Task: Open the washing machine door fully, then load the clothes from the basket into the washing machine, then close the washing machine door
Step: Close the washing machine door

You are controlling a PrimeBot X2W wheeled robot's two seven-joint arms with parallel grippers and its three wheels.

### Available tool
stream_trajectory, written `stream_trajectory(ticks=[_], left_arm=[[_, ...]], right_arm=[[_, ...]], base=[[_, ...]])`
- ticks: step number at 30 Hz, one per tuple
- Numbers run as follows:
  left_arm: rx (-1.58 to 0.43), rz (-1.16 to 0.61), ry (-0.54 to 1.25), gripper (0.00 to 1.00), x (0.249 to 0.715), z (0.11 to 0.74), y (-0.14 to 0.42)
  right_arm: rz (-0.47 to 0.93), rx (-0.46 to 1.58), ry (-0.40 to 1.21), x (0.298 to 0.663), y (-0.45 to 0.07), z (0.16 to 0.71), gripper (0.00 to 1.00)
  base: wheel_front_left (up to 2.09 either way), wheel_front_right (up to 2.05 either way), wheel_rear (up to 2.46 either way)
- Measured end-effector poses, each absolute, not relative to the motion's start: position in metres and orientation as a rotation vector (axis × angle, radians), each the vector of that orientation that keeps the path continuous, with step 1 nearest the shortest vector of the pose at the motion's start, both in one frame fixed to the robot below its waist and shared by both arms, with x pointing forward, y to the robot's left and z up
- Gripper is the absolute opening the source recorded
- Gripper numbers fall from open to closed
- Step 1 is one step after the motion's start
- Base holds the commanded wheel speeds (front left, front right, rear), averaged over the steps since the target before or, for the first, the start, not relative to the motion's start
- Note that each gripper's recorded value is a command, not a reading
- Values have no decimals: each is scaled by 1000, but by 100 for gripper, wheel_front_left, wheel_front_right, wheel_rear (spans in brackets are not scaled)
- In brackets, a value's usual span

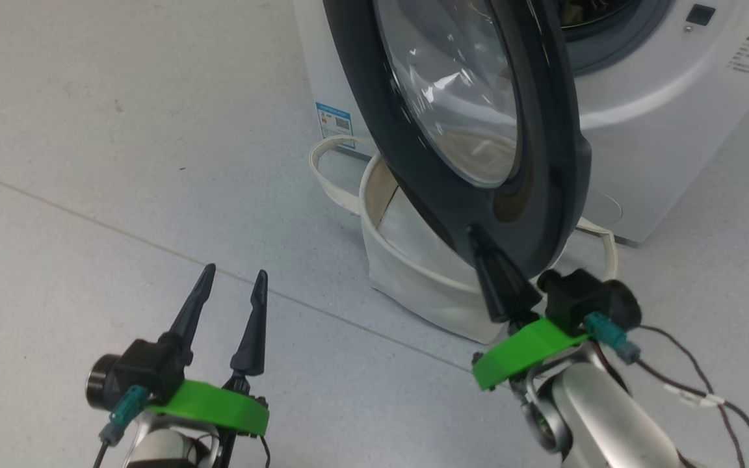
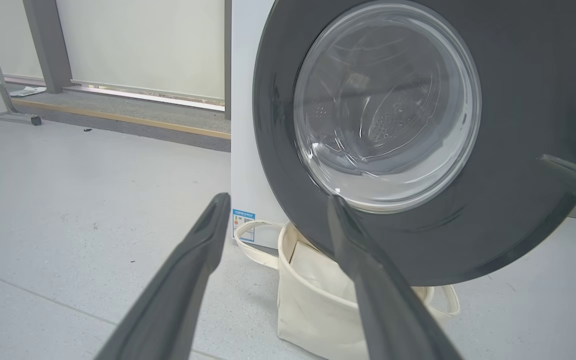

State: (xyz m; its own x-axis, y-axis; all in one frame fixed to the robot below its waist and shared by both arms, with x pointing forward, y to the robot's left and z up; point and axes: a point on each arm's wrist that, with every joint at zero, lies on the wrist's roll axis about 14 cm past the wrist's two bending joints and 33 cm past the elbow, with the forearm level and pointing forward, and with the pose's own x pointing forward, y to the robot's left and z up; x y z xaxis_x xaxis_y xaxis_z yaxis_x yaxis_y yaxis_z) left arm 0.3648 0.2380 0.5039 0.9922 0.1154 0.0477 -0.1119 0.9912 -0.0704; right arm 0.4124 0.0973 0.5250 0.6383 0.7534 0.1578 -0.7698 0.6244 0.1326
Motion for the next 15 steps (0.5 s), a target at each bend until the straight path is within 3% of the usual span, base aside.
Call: stream_trajectory(ticks=[15], left_arm=[[-78,126,-44,100,361,502,241]], right_arm=[[718,176,-49,466,68,509,0]], base=[[0,0,0]])
